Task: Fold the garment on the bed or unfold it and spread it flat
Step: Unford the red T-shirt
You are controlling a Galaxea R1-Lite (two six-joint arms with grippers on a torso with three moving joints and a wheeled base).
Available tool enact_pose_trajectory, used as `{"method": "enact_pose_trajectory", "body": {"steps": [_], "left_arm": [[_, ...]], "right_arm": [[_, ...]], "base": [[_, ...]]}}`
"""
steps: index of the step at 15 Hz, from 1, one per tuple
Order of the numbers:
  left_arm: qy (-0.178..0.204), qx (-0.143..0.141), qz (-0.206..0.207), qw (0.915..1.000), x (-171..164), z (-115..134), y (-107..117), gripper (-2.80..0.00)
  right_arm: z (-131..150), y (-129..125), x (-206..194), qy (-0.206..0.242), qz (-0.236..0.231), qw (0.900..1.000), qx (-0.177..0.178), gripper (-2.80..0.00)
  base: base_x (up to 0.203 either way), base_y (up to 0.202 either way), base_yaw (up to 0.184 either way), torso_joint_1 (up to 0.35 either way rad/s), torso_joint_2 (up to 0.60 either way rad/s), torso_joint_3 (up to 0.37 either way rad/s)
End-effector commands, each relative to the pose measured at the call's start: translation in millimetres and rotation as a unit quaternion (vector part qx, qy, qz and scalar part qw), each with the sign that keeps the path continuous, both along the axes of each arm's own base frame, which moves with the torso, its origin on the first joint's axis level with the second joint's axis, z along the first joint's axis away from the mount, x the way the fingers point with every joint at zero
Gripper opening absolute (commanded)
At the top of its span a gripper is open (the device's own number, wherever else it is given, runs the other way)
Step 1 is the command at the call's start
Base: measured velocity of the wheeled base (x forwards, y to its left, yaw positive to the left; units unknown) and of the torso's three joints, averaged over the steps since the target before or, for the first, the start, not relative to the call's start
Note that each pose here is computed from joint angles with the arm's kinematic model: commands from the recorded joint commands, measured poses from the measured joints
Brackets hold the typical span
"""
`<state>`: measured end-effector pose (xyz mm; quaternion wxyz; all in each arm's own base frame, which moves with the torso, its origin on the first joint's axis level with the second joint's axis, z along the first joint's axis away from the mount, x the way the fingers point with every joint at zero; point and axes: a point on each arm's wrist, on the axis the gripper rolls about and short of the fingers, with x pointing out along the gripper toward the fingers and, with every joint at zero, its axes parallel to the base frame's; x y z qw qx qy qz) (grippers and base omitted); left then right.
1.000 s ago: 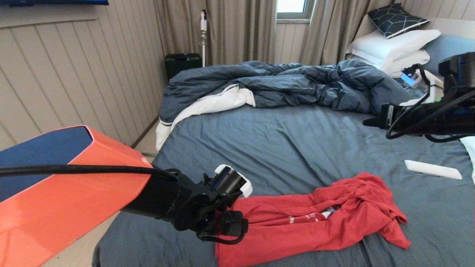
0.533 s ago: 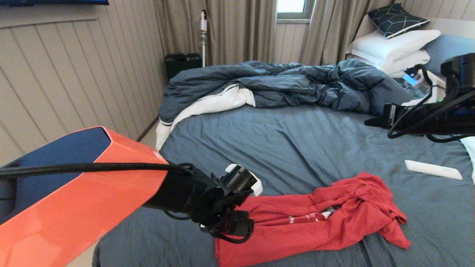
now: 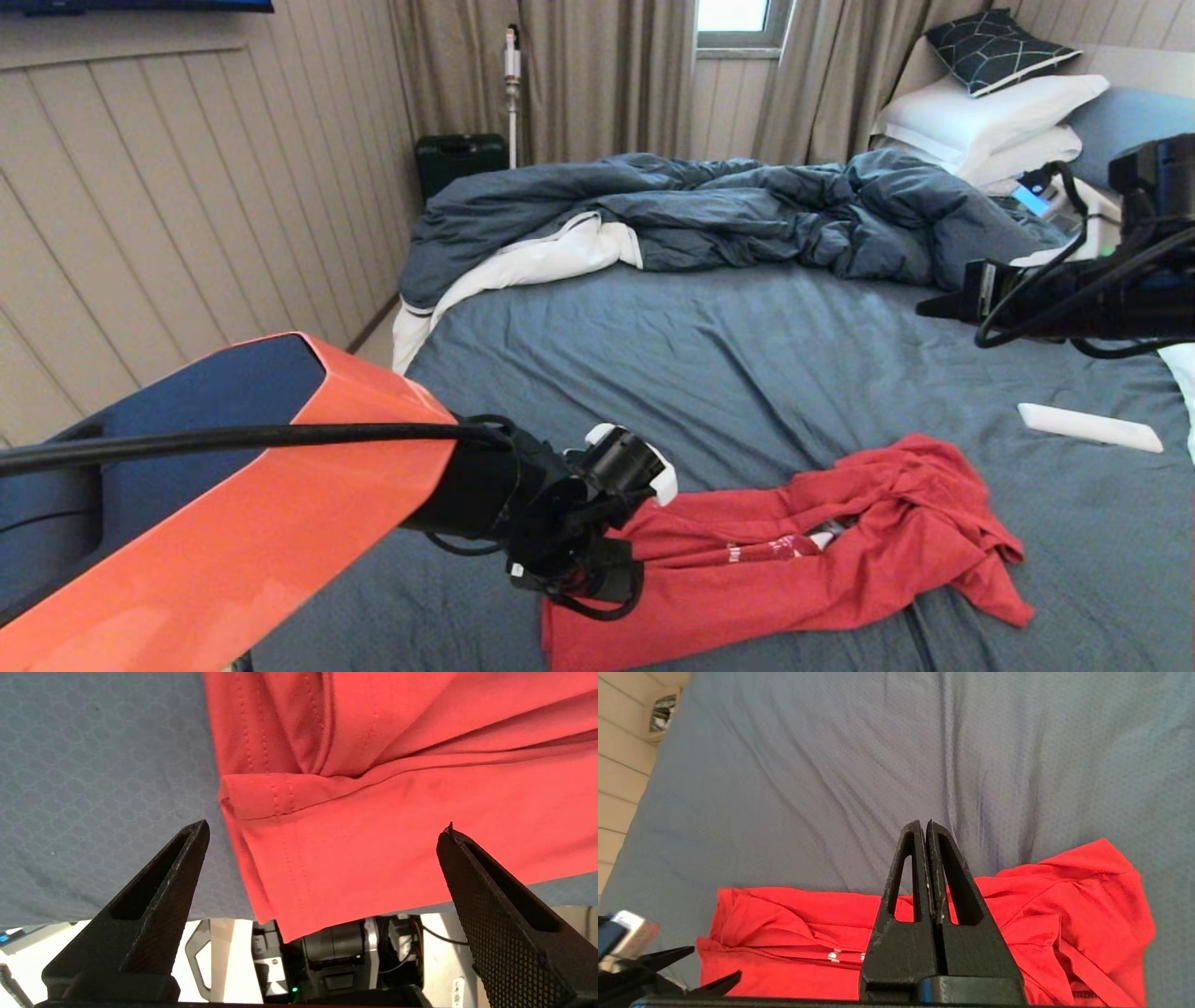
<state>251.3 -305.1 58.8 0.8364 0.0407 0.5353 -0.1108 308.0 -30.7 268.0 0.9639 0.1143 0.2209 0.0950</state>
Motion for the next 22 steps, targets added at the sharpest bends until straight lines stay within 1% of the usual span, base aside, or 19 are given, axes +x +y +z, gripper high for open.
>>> {"method": "enact_pose_trajectory", "body": {"steps": [1,4,9,10,14,22], "left_arm": [[-0.002,0.003,0.001,1.0000,0.1,-0.8,-1.5,0.00],[-0.010,0.014,0.002,0.9999,0.0,-3.3,-4.4,0.00],[-0.007,0.019,0.000,0.9998,-0.9,-2.4,-5.2,0.00],[-0.006,0.020,0.000,0.9998,-0.6,-3.1,-5.5,-2.80],[-0.009,0.013,0.000,0.9999,0.1,-1.4,-9.7,-2.80],[-0.010,0.011,0.002,0.9999,-1.4,1.0,-8.8,-2.80]], "right_arm": [[1.1,-1.6,-1.2,-0.002,0.002,1.000,0.002,-2.80],[1.4,-3.8,-1.1,-0.006,0.002,1.000,0.005,-2.80],[1.9,-3.6,-1.6,-0.007,0.006,1.000,0.006,-2.80],[2.2,-4.0,-1.6,-0.008,0.006,1.000,0.006,-2.80],[3.6,-10.1,-2.0,-0.013,-0.003,1.000,0.006,-2.80],[5.1,-14.0,-3.6,-0.016,0.004,1.000,0.011,-2.80]], "base": [[0.000,0.000,0.000,0.000,0.00,0.000],[0.000,0.000,0.000,0.000,0.00,0.000],[0.000,0.000,0.000,0.000,0.00,0.000],[0.000,0.000,0.000,0.000,0.00,0.000],[0.000,0.000,0.000,0.000,0.00,0.000],[0.000,0.000,0.000,0.000,0.00,0.000]]}}
